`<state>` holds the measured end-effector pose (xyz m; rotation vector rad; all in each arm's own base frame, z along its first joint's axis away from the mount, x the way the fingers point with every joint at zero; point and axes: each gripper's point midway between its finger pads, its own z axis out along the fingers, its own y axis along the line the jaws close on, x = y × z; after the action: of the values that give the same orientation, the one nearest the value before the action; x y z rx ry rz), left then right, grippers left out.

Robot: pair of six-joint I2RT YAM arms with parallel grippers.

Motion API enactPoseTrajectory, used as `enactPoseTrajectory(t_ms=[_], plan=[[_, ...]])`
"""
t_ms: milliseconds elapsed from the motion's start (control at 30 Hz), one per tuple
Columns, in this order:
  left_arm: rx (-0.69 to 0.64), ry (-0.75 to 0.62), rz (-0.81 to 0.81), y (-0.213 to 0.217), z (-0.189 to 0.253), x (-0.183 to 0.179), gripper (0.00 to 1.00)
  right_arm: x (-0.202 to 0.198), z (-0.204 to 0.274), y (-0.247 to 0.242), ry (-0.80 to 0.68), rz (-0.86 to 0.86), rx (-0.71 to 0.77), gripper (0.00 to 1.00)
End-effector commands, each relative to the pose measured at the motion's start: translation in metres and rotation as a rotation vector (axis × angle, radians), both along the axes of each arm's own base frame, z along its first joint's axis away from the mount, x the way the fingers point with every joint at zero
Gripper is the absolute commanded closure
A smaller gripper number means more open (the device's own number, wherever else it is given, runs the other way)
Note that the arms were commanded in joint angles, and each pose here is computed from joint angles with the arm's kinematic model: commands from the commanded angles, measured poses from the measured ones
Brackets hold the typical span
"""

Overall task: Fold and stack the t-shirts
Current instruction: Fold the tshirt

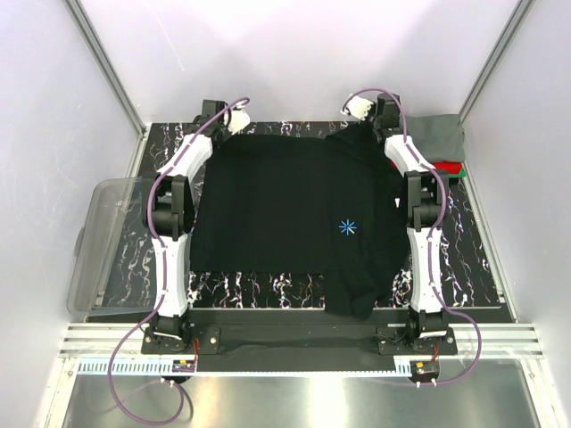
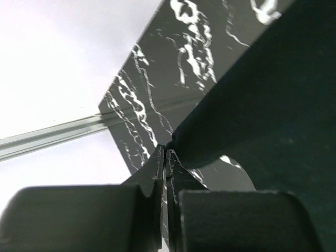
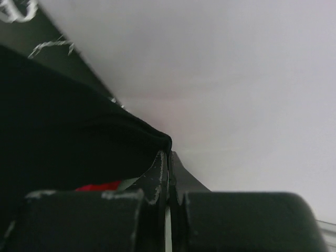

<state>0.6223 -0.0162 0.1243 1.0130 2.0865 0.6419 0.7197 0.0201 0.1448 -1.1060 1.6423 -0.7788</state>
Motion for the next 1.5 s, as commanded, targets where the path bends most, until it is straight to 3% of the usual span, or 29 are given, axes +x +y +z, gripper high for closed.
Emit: enactPoseTrajectory(t_ms=[0, 467, 1067, 1467], plan=[[-0.021, -0.115, -0.041, -0.010, 0.061, -0.005, 1.00, -0.021, 0.104, 0.003, -0.142, 0.006, 0.003, 1.00], [-0.062, -0.142, -0.044, -0.011, 0.076, -0.008, 1.00, -0.079, 0.138, 0.006, -0.122, 0.016, -0.017, 1.00], [-0.038, -0.148, -0.085, 0.002, 0.084, -0.018, 1.00, -0.167, 0.128, 0.036, 0.025, 0.025, 0.044, 1.00], [-0.033, -0.122, -0.143, -0.003, 0.073, -0.036, 1.00, -0.223, 0.124, 0.023, 0.096, -0.014, 0.064, 1.00]])
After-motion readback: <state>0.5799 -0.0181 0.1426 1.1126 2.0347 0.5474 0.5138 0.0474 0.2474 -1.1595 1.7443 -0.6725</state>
